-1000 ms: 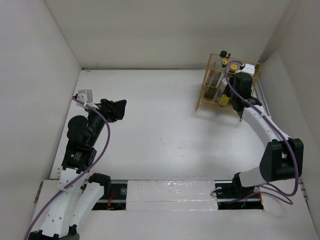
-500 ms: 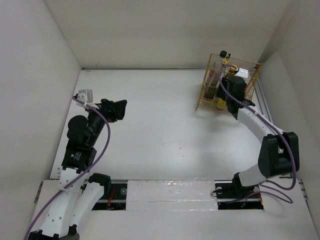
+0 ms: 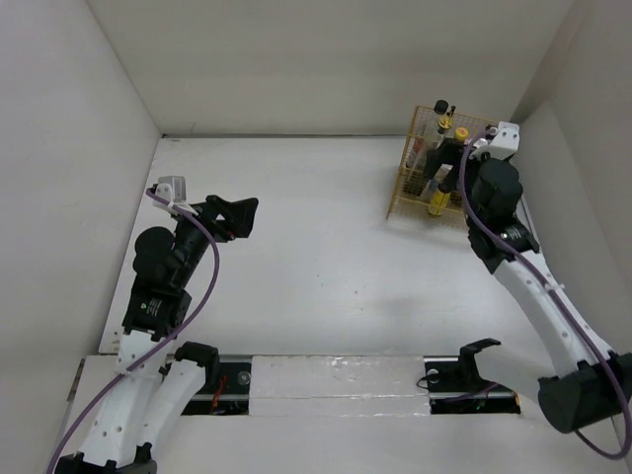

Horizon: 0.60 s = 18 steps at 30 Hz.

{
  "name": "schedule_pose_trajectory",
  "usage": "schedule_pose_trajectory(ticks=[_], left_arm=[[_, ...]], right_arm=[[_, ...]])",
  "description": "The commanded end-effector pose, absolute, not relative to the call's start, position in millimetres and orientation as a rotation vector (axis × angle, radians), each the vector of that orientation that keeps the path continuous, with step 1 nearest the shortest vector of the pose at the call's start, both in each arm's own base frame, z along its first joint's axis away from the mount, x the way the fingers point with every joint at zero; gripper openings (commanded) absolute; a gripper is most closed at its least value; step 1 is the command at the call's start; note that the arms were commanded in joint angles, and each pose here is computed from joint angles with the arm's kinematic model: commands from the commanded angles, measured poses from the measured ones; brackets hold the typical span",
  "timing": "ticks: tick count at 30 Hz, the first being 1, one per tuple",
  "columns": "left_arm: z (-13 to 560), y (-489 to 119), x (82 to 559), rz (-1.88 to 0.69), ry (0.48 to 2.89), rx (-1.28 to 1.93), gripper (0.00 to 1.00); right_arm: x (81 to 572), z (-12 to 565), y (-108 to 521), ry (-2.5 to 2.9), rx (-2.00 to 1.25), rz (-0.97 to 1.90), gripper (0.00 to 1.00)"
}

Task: Organize the condiment bottles

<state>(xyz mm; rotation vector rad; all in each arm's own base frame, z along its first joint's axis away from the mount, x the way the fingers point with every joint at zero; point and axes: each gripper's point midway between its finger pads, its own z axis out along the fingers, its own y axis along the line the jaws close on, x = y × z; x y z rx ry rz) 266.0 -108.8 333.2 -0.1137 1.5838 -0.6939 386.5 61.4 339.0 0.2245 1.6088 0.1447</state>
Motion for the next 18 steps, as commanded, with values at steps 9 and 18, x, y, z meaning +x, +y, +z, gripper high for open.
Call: schedule_pose_trajectory(ticks=[9, 18], left_arm=[[349, -116, 263, -0.731, 1.538, -0.071, 1.0], [349, -118, 264, -0.738, 1.54, -0.063, 1.0]], right_arm=[[285, 303, 300, 1.545, -0.638, 0.79, 1.0], [248, 160, 380, 1.747, -0.808, 0.694, 1.0]])
